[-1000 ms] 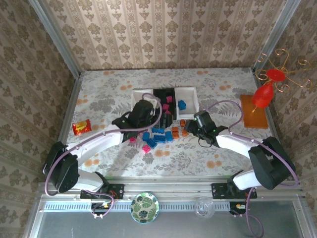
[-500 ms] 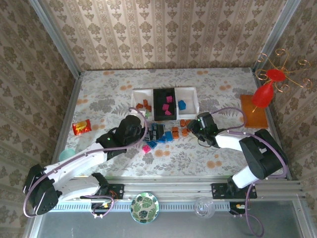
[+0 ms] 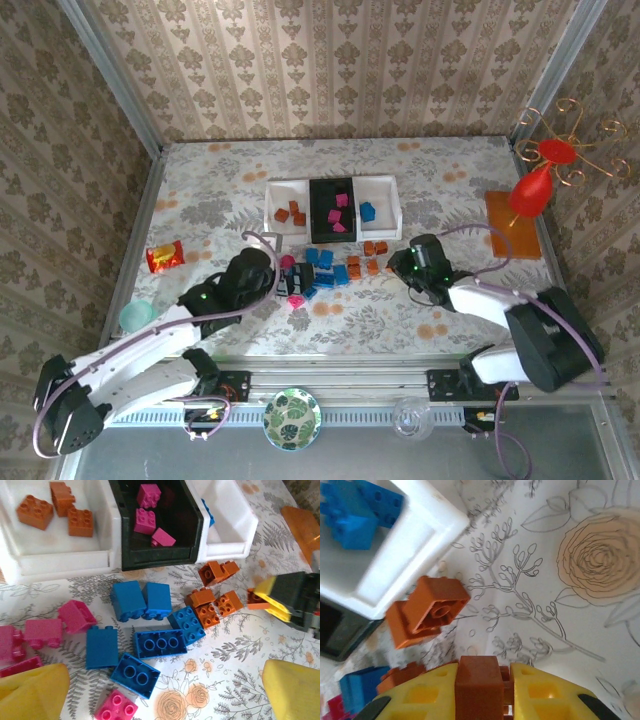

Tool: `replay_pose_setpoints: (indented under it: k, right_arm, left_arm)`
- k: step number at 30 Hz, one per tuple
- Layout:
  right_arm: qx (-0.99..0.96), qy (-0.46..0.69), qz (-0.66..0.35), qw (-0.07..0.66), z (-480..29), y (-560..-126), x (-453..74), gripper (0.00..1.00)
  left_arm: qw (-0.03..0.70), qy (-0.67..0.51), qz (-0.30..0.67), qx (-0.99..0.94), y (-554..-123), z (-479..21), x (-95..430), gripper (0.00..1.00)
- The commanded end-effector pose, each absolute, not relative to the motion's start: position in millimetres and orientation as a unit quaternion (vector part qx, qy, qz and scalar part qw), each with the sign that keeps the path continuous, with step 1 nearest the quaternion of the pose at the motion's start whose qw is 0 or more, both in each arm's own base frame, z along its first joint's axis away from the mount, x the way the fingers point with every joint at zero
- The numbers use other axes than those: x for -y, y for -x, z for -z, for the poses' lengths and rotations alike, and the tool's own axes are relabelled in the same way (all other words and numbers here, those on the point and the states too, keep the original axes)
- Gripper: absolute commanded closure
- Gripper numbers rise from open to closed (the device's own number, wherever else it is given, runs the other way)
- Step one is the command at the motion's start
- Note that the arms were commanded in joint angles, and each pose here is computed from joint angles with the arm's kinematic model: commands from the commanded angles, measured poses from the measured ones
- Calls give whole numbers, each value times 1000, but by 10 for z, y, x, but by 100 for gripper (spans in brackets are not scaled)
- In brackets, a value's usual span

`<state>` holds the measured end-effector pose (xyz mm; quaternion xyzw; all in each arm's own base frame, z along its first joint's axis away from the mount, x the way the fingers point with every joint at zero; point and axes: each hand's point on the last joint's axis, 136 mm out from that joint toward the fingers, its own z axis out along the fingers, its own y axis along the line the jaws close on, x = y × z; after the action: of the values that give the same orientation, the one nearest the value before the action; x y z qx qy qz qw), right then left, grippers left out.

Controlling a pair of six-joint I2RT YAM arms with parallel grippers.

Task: Sort the legos into containers by color
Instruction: Pick up the lego from the center of the table, then place the lego in the container.

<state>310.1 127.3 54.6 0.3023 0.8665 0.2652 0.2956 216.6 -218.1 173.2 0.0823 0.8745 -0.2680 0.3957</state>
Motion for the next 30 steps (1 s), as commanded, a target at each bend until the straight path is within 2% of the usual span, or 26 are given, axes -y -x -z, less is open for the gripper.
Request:
replay_pose_setpoints:
  k: [1,4,8,16,23,27,30]
  right_arm:
    - [-872,-258,-252,331,-841,-3020,-1193,80]
    - [-873,-186,-271,361,-1231,-3044,-1403,80]
    - [-882,-58,-284,371,-1591,-3122,-2052,80]
    - [-898,93,-273,332,-1530,-3662,-3440,82]
    - [-918,93,-221,315,-1237,-4314,-3909,79]
    - [-923,76,-213,310,-1190,-4531,-3996,67]
    - [-916,65,-239,316,-1357,-4599,-4028,44]
  left_arm:
    - [400,-56,232,-885,-2136,-1632,1928,0]
    - [403,-39,206,-891,-2110,-1568,1742,0]
    - [399,-16,176,-900,-2074,-1455,1539,0]
    - [388,7,176,-905,-1977,-1312,1398,0]
    - [372,8,184,-910,-1877,-1220,1341,0]
    - [360,4,188,-914,-1855,-1180,1360,0]
    - [351,0,194,-916,-1848,-1158,1390,0]
